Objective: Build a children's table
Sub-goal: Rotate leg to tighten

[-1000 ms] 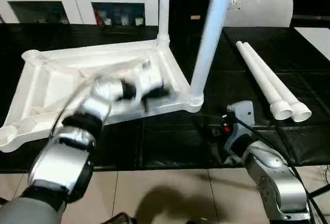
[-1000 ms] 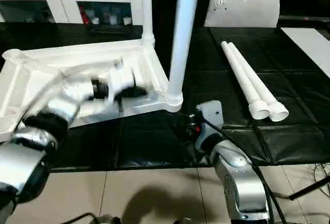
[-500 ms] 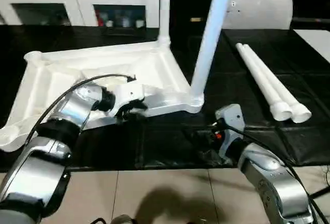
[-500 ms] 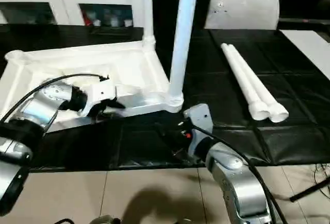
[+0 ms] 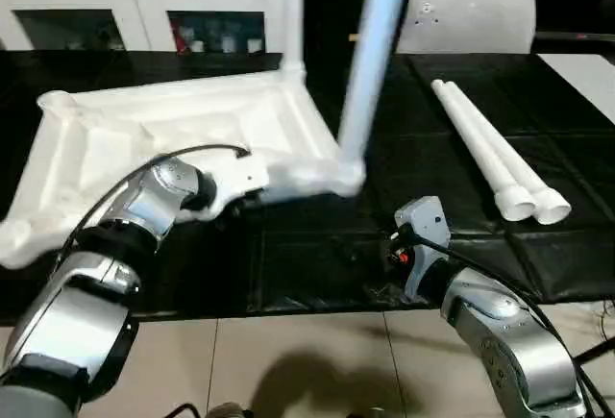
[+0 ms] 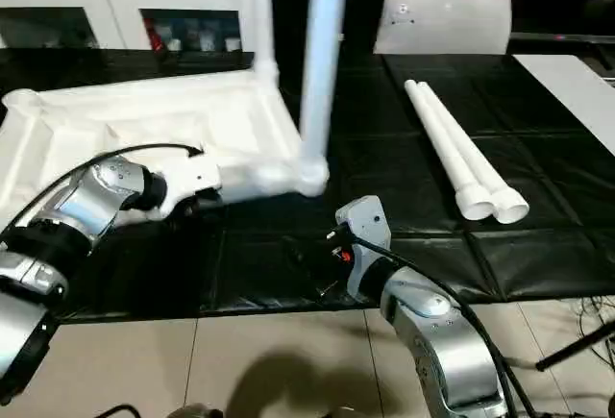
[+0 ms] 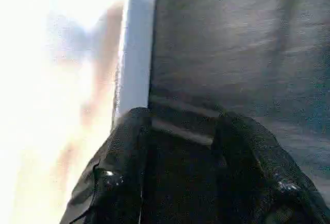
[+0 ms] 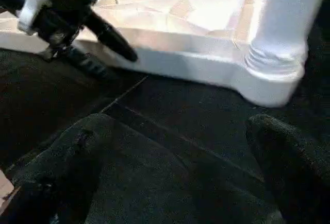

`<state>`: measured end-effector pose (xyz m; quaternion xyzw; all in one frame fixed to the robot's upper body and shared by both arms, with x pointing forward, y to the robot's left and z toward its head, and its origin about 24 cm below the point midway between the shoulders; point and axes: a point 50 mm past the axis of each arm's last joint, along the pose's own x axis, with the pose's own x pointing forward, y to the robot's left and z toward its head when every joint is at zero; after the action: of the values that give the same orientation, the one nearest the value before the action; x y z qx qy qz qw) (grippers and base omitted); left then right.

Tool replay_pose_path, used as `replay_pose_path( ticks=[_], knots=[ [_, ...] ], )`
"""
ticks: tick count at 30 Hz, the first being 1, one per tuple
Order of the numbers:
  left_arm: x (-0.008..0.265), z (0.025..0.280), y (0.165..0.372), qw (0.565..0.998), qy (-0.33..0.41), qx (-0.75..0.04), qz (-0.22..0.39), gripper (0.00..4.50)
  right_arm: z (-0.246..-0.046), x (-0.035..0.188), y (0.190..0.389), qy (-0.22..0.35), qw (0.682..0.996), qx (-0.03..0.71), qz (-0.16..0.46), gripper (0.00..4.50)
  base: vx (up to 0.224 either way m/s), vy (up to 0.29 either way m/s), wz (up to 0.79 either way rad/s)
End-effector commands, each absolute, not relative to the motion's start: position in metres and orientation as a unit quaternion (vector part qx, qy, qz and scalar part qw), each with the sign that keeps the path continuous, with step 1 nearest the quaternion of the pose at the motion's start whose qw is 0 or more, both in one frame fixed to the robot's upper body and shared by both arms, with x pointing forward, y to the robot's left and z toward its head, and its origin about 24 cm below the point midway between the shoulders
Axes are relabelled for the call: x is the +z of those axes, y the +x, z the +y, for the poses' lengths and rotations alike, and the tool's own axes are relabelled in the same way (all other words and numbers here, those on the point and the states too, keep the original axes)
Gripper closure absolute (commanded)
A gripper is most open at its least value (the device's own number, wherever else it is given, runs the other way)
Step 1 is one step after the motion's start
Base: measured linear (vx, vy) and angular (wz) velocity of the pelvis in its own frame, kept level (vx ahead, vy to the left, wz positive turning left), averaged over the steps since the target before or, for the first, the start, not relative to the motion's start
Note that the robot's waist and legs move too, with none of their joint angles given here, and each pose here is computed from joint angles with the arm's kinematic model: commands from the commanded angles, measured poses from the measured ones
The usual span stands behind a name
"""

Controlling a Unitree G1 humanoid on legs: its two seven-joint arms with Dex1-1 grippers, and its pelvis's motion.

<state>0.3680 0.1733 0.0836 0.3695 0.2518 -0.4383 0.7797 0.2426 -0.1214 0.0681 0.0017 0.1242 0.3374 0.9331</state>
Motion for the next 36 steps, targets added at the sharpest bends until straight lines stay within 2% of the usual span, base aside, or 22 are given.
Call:
replay_pose_path(
  ticks=[1, 4, 5, 6, 8, 9, 10, 11, 14, 16, 21, 28, 36],
  knots=[
    [0.098, 0.171, 0.376, 0.802, 0.373, -0.416, 0.212, 2.16, -0.121, 0.071, 0.244, 0.002, 0.935, 0.332, 0.12, 0.0, 0.0, 0.0, 0.0],
    [0.101, 0.163, 0.374, 0.824, 0.324, -0.428, 0.181, 2.16, -0.121, 0.071, 0.244, 0.006, 0.939, 0.322, 0.12, 0.0, 0.0, 0.0, 0.0],
    [0.106, 0.157, 0.37, 0.857, 0.239, -0.433, 0.147, 2.16, -0.122, 0.072, 0.243, 0.005, 0.945, 0.308, 0.109, 0.0, 0.0, 0.0, 0.0],
    [0.108, 0.156, 0.368, 0.866, 0.212, -0.433, 0.135, 2.16, -0.122, 0.073, 0.243, 0.003, 0.946, 0.308, 0.104, 0.0, 0.0, 0.0, 0.0],
    [0.11, 0.156, 0.364, 0.881, 0.175, -0.423, 0.118, 2.16, -0.123, 0.073, 0.242, 0.017, 0.948, 0.3, 0.105, 0.0, 0.0, 0.0, 0.0],
    [0.112, 0.155, 0.356, 0.894, 0.146, -0.414, 0.089, 2.16, -0.125, 0.074, 0.241, 0.035, 0.953, 0.283, 0.103, 0.0, 0.0, 0.0, 0.0],
    [0.112, 0.155, 0.356, 0.894, 0.146, -0.414, 0.089, 2.16, -0.125, 0.074, 0.241, 0.035, 0.953, 0.283, 0.103, 0.0, 0.0, 0.0, 0.0],
    [0.113, 0.156, 0.34, 0.921, 0.088, -0.376, 0.055, 2.16, -0.129, 0.075, 0.24, 0.054, 0.962, 0.249, 0.1, 0.0, 0.0, 0.0, 0.0],
    [0.109, 0.159, 0.322, 0.951, 0.03, -0.304, 0.042, 2.16, -0.131, 0.077, 0.24, 0.063, 0.971, 0.216, 0.085, 0.0, 0.0, 0.0, 0.0],
    [0.103, 0.163, 0.303, 0.966, 0.001, -0.255, 0.031, 2.16, -0.133, 0.074, 0.241, 0.081, 0.975, 0.181, 0.098, 0.0, 0.0, 0.0, 0.0],
    [0.091, 0.179, 0.27, 0.986, 0.012, -0.165, 0.014, 2.16, -0.136, 0.069, 0.237, 0.08, 0.977, 0.168, 0.106, 0.0, 0.0, 0.0, 0.0],
    [0.081, 0.182, 0.23, 0.991, 0.015, -0.12, 0.049, 2.16, -0.137, 0.061, 0.228, 0.084, 0.978, 0.157, 0.109, 0.0, 0.0, 0.0, 0.0],
    [0.077, 0.176, 0.23, 0.991, 0.026, -0.117, 0.052, 2.16, -0.133, 0.055, 0.228, 0.08, 0.975, 0.175, 0.11, 0.0, 0.033, -0.037, -0.07]
  ],
)
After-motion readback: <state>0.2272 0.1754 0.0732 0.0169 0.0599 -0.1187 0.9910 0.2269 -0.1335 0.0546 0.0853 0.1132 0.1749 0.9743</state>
